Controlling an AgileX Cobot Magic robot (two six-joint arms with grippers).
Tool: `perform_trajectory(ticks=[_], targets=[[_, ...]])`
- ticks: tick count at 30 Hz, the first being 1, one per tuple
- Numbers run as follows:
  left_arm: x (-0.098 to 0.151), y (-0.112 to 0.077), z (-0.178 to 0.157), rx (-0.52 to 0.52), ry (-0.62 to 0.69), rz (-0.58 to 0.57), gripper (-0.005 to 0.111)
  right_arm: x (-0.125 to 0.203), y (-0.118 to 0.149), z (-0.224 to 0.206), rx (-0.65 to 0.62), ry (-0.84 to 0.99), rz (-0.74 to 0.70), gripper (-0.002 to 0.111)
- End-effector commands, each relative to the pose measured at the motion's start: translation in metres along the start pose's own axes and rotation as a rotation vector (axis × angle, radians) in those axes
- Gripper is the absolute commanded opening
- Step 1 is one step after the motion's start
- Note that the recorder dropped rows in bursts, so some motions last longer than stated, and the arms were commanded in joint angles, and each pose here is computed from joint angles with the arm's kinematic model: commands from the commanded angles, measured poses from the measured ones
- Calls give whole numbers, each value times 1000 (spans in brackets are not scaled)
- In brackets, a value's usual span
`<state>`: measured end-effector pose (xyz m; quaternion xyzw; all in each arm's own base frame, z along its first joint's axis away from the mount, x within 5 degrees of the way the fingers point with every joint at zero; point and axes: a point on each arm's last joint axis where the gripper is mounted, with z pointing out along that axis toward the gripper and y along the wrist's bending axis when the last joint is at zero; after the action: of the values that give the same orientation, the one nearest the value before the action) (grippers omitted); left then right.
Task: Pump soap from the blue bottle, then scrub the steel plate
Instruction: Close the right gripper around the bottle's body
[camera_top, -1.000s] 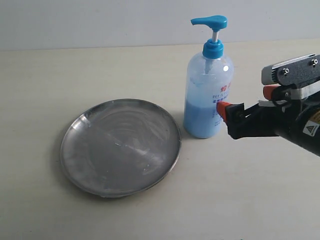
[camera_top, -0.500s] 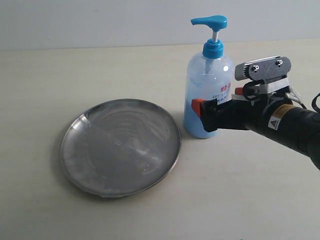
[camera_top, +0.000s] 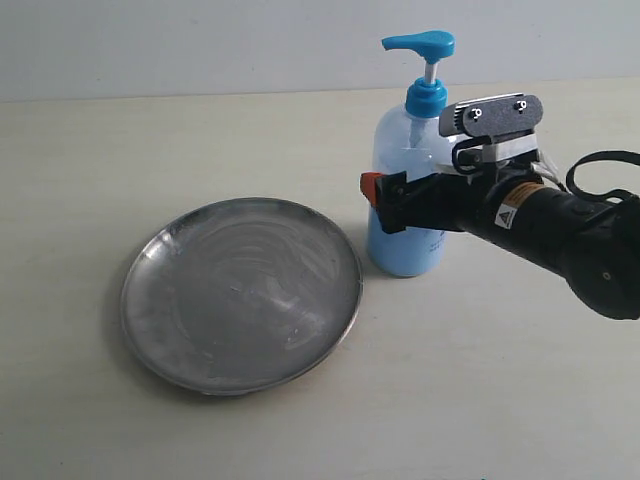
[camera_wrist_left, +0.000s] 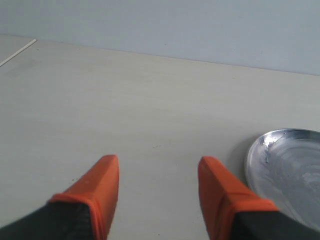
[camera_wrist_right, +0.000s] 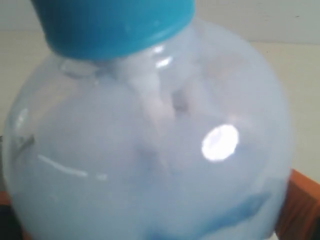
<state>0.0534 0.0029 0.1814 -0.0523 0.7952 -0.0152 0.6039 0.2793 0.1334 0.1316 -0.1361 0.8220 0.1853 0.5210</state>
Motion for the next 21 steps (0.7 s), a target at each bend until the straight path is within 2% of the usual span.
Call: perform_trajectory(ticks=[1, 3, 6, 7, 9, 10, 17, 21], targets=[[-1, 0, 0, 0, -17, -8, 50, -1, 0, 14, -7, -21, 37, 104], [-1, 0, 0, 0, -17, -8, 50, -1, -1, 17, -4, -22, 40, 97], [-1, 0, 0, 0, -21, -8, 50, 0, -1, 20, -4, -19, 40, 68], [-1, 0, 0, 0, -21, -8, 50, 0, -1, 20, -4, -19, 40, 50], [-2, 0, 0, 2, -28, -8, 50, 0, -1, 20, -6, -14, 36, 23], [-2, 0, 0, 2, -28, -8, 50, 0, -1, 20, -10, -13, 32, 3], [-3, 0, 0, 4, -42, -8, 50, 0, 0, 20, -17, -11, 15, 0], [-3, 0, 0, 4, -42, -8, 50, -7, 7, 16, -72, -20, -73, 0]])
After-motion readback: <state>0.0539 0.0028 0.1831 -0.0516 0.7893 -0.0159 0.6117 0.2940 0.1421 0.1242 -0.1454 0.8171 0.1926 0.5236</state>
